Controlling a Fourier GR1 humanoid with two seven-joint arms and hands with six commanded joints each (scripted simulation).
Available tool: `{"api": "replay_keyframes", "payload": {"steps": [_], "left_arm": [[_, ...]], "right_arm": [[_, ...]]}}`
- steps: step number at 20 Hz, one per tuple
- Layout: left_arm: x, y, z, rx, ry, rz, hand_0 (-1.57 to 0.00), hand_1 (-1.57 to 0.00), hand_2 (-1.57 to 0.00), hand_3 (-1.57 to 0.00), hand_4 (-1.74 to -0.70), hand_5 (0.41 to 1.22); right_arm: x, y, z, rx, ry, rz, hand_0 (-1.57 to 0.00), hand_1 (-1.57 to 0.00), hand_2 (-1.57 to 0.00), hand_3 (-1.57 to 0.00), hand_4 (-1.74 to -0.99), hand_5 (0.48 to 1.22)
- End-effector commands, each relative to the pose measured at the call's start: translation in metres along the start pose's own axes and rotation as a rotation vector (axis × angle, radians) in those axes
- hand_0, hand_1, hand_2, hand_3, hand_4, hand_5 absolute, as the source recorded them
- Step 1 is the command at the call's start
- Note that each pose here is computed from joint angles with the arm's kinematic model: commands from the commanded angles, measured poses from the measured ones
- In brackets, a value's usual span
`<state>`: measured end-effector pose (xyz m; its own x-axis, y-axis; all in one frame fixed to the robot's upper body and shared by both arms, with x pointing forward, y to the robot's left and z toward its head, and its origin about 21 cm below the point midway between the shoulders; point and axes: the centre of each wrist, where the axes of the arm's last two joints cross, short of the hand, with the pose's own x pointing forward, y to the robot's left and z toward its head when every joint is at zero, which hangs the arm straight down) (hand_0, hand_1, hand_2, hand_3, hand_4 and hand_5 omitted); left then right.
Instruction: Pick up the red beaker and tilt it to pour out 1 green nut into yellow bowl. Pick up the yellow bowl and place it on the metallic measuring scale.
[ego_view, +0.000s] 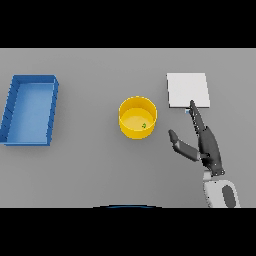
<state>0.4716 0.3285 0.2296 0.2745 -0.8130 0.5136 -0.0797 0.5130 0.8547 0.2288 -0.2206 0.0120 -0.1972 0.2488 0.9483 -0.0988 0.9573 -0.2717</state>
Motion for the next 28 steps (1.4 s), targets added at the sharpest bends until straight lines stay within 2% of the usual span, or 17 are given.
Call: {"api": "replay_keyframes", "payload": {"steps": [1,4,9,11,15,16,17,18,19,20,22,25,28], "left_arm": [[-0.007,-0.006,0.001,0.009,0.050,0.055,-1.57,-1.57,-1.57,-1.57,-1.74,1.221],[-0.043,-0.033,0.010,-0.002,0.125,0.158,-1.57,-1.57,-1.57,-1.57,-1.74,1.221],[-0.094,-0.080,0.046,-0.009,0.186,0.263,-1.57,-1.57,-1.57,-1.57,-1.74,1.221],[-0.102,-0.089,0.060,-0.013,0.200,0.281,-1.57,-1.57,-1.57,-1.57,-1.74,1.151],[-0.106,-0.096,0.074,-0.020,0.261,0.317,-1.57,-1.57,-1.57,-1.57,-1.74,0.925],[-0.104,-0.096,0.077,-0.030,0.275,0.326,-1.57,-1.57,-1.57,-1.57,-1.66,0.868],[-0.102,-0.096,0.080,-0.052,0.273,0.321,-1.57,-1.57,-1.53,-1.53,-1.52,0.818],[-0.104,-0.094,0.087,-0.096,0.223,0.305,-1.47,-1.34,-1.28,-1.32,-1.37,0.774],[-0.104,-0.091,0.089,-0.129,0.205,0.309,-1.17,-1.07,-1.02,-1.05,-1.23,0.737],[-0.104,-0.086,0.093,-0.169,0.178,0.336,-0.94,-0.86,-0.82,-0.84,-1.13,0.705],[-0.108,-0.083,0.095,-0.232,0.179,0.318,-0.60,-0.55,-0.52,-0.54,-0.98,0.664],[-0.106,-0.085,0.094,-0.269,0.202,0.222,-0.31,-0.28,-0.27,-0.28,-0.84,0.632],[-0.109,-0.092,0.093,-0.261,0.210,0.161,-0.16,-0.14,-0.14,-0.14,-0.80,0.627]], "right_arm": [[0.000,0.002,-0.002,-0.001,-0.006,-0.001,0.00,0.00,0.00,0.00,-1.138,0.648],[-0.003,-0.002,-0.001,-0.003,-0.006,-0.010,0.00,0.00,0.00,0.00,-1.127,0.664],[-0.002,-0.004,0.003,-0.001,-0.021,0.010,0.00,0.00,0.00,0.00,-1.166,0.676],[-0.002,-0.003,0.006,-0.005,-0.012,0.007,0.00,0.00,0.00,0.00,-1.174,0.676],[-0.001,-0.003,0.001,-0.004,-0.022,0.000,0.00,0.00,0.00,0.00,-1.157,0.671],[-0.003,-0.005,0.002,-0.009,-0.011,-0.008,0.00,0.00,0.00,0.00,-1.155,0.669],[-0.003,-0.003,0.001,-0.008,-0.002,-0.012,0.00,0.00,0.00,0.00,-1.155,0.670],[-0.002,-0.002,0.000,-0.003,-0.006,-0.017,0.00,0.00,0.00,0.00,-1.153,0.670],[-0.003,-0.004,0.000,-0.003,-0.006,-0.011,0.00,0.00,0.00,0.00,-1.151,0.670],[-0.002,-0.002,0.000,-0.002,-0.010,-0.003,0.00,0.00,0.00,0.00,-1.149,0.670],[-0.004,-0.006,0.005,-0.005,-0.016,-0.006,0.00,0.00,0.00,0.00,-1.153,0.670],[-0.007,0.000,0.005,-0.001,-0.007,-0.004,0.00,0.00,0.00,0.00,-1.155,0.670],[-0.005,-0.001,0.003,-0.011,-0.011,0.030,0.00,0.00,0.00,0.00,-1.158,0.665]]}}
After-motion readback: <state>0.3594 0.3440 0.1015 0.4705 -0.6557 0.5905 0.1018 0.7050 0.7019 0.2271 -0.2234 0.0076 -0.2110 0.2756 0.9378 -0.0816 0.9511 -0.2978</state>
